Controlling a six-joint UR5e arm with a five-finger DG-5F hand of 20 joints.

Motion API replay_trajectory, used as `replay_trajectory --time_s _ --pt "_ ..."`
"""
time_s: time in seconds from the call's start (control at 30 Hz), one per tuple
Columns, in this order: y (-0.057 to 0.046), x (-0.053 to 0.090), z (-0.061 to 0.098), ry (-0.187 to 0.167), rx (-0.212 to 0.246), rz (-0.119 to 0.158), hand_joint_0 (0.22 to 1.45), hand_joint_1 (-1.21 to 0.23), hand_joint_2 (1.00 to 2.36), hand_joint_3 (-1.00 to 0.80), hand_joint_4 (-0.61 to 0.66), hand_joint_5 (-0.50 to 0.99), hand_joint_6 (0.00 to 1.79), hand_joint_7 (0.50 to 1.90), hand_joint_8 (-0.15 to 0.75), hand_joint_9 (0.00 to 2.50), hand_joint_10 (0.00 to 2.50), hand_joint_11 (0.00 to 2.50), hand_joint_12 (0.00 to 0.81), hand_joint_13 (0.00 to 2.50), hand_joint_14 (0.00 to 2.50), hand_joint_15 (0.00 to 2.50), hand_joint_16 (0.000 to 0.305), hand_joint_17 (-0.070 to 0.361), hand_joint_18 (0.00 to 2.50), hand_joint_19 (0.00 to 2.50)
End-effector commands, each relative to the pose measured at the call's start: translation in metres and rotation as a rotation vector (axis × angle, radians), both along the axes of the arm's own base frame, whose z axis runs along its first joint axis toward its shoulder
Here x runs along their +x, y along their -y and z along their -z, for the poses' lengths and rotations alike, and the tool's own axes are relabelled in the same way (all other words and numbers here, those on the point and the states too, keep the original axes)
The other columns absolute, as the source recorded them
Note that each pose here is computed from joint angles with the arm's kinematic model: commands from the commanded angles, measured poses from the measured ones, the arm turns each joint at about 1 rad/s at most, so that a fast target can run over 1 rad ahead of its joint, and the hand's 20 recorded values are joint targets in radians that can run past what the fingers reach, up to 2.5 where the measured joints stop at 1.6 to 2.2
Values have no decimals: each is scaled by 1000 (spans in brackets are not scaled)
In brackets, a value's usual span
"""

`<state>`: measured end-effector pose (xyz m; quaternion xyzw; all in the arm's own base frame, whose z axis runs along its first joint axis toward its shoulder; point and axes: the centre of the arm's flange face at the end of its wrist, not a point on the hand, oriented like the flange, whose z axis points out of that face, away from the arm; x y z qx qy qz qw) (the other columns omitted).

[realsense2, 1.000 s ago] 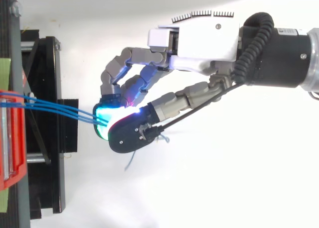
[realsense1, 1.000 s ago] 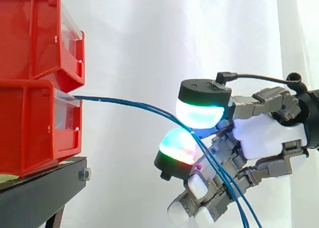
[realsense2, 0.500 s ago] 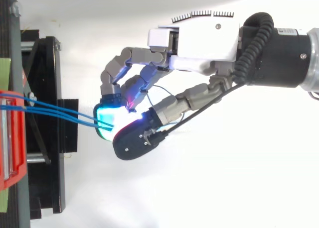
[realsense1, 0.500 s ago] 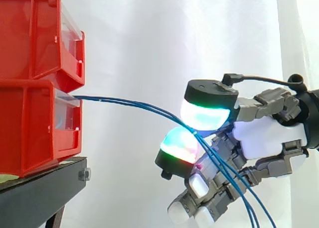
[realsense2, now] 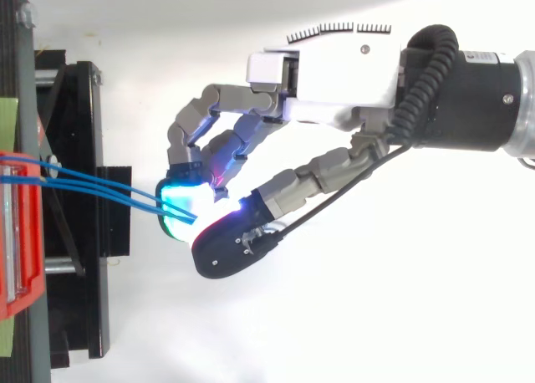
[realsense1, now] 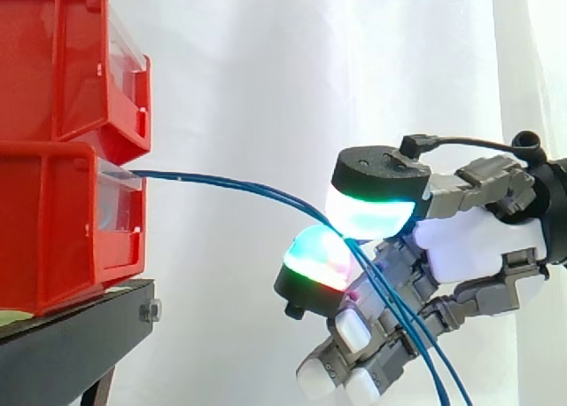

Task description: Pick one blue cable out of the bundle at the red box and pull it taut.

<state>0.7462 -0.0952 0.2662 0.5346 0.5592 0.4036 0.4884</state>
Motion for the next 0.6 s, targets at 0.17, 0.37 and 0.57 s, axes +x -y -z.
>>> replay_trajectory --time_s 0.17,0.37,0.57 --pt "0 2 -1 14 -3 -1 686 -867 1015 -224 74 -150 918 1075 397 962 11 670 367 647 8 218 49 110 630 285" --pt "-1 2 -1 13 -4 -1 743 -866 1008 -384 100 -156 900 1107 423 1118 7 1018 368 679 8 229 49 109 651 261" --pt "-3 2 -1 13 -2 -3 738 -861 1006 -429 85 -161 896 1054 408 1232 247 1259 369 740 10 290 48 108 654 280"
